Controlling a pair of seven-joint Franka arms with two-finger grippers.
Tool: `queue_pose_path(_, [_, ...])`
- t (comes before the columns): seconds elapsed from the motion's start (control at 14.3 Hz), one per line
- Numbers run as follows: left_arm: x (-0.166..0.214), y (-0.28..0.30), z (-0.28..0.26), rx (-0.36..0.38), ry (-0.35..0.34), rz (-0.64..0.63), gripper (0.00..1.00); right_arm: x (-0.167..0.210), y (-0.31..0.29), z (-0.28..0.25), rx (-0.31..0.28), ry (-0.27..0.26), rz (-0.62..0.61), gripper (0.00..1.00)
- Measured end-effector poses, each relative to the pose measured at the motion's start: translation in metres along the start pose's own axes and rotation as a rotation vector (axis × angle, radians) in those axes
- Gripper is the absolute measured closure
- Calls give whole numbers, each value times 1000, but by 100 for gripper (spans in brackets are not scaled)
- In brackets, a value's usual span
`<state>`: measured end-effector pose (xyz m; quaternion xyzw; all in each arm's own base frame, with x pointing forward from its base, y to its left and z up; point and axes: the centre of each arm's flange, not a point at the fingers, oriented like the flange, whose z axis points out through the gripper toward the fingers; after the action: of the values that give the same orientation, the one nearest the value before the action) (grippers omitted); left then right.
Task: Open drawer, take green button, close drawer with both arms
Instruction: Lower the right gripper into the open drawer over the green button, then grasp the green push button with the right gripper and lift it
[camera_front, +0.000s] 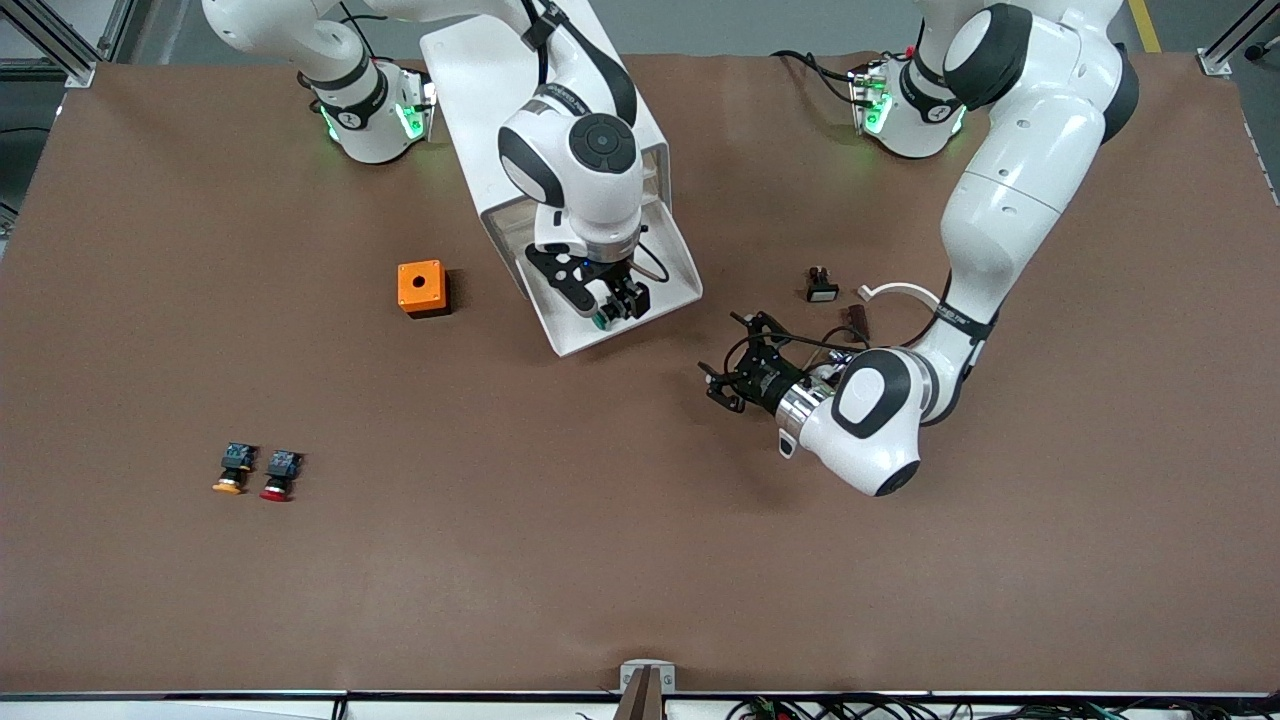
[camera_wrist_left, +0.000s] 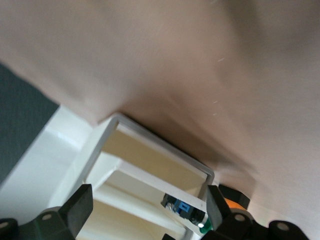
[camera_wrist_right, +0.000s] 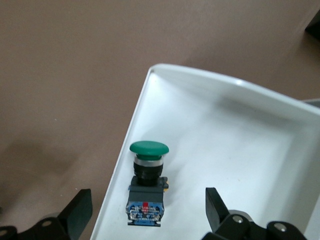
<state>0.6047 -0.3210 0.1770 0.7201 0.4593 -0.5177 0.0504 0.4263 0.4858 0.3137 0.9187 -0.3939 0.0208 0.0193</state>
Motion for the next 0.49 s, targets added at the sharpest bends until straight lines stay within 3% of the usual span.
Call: queue_pose_path(0.49, [-21,-6,-44,-46,209,276,0,-36,2,38,-8,31,10,0])
